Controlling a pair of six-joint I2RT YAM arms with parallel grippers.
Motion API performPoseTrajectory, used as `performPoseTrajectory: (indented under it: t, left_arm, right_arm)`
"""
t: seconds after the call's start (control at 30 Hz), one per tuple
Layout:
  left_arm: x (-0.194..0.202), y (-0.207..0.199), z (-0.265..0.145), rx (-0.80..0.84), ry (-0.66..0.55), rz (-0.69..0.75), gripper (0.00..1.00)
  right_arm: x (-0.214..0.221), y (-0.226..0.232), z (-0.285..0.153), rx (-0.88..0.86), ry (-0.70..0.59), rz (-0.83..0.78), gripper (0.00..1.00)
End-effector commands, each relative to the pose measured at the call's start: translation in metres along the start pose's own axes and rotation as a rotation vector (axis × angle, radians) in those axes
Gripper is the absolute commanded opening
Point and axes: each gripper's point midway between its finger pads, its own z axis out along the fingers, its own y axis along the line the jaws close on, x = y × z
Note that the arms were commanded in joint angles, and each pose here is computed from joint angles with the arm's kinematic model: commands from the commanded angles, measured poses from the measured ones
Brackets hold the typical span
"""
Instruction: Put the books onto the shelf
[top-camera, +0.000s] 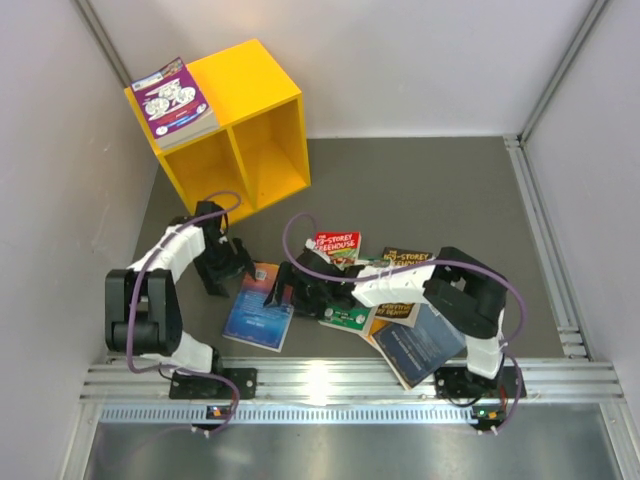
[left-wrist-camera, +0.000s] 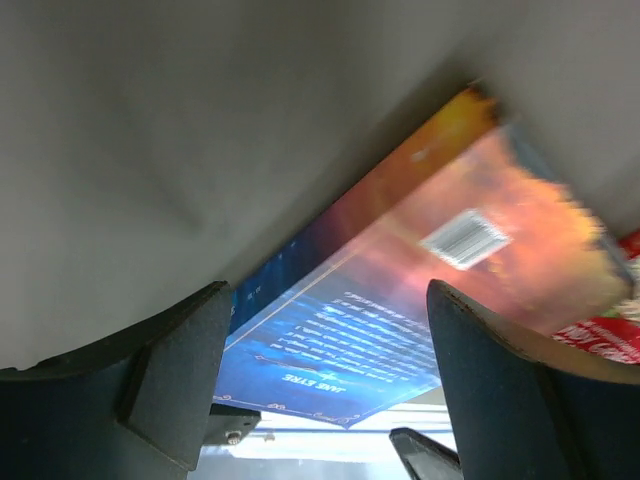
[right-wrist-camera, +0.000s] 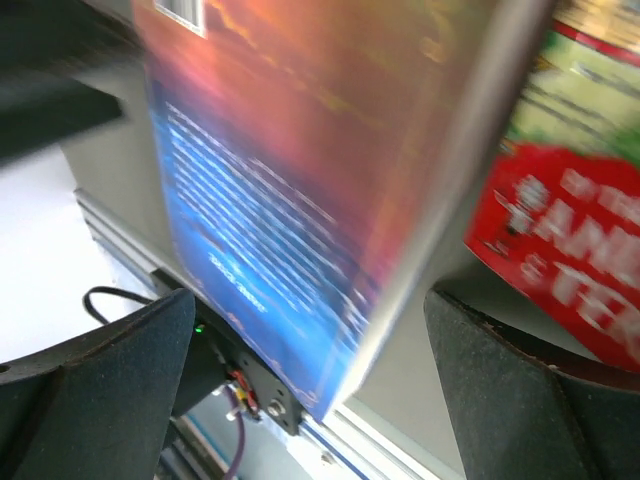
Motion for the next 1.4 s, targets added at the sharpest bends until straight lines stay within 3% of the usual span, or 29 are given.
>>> performPoseTrajectory:
  t: [0.0, 0.13, 0.27, 0.33, 0.43, 0.53, 0.57, 0.67, 0.8, 0.97, 1.07, 1.37]
  left_arm:
    - [0.021, 0.001, 0.013, 0.013, 0.082, -0.023, 0.84]
    - [0.052, -0.017, 0.027, 0.104, 0.148, -0.052, 0.79]
    - [0.089, -0.037, 0.04, 0.134, 0.186, 0.006, 0.78]
    - [0.099, -0.047, 0.043, 0.163, 0.206, -0.017, 0.78]
    - [0.112, -0.061, 0.047, 0.236, 0.218, -0.043, 0.78]
    - [0.114, -0.072, 0.047, 0.281, 0.221, -0.053, 0.77]
    - [0.115, -0.074, 0.047, 0.283, 0.226, -0.05, 0.77]
    - [0.109, -0.08, 0.041, 0.287, 0.218, -0.037, 0.77]
    - [0.091, -0.094, 0.013, 0.298, 0.162, 0.02, 0.78]
    - [0.051, -0.119, -0.051, 0.342, -0.003, 0.113, 0.91]
    - [0.04, -0.137, -0.086, 0.433, -0.062, 0.142, 0.93]
    - [0.046, -0.177, -0.165, 0.79, -0.172, 0.224, 0.89]
  right_arm:
    - [0.013, -0.074, 0.024, 0.23, 0.084, -0.036, 1.0]
    - [0.015, -0.081, 0.047, 0.224, 0.109, -0.009, 1.0]
    - [0.013, -0.076, 0.057, 0.167, 0.096, 0.023, 0.98]
    - [0.008, -0.066, 0.059, 0.124, 0.077, 0.022, 0.95]
    - [-0.001, -0.054, 0.056, 0.063, 0.047, 0.024, 0.81]
    - [-0.009, -0.047, 0.05, 0.031, 0.03, 0.029, 0.52]
    - [-0.009, -0.048, 0.048, 0.032, 0.028, 0.029, 0.31]
    - [-0.016, -0.049, 0.032, 0.031, 0.023, 0.019, 0.0]
    - [-0.034, -0.047, -0.011, 0.077, 0.026, -0.072, 0.0]
    - [-0.072, -0.029, -0.076, 0.045, -0.018, -0.201, 0.0]
    - [-0.089, -0.017, -0.119, -0.017, -0.053, -0.206, 0.0]
    - [-0.131, 0.056, -0.247, -0.472, -0.144, -0.134, 0.0]
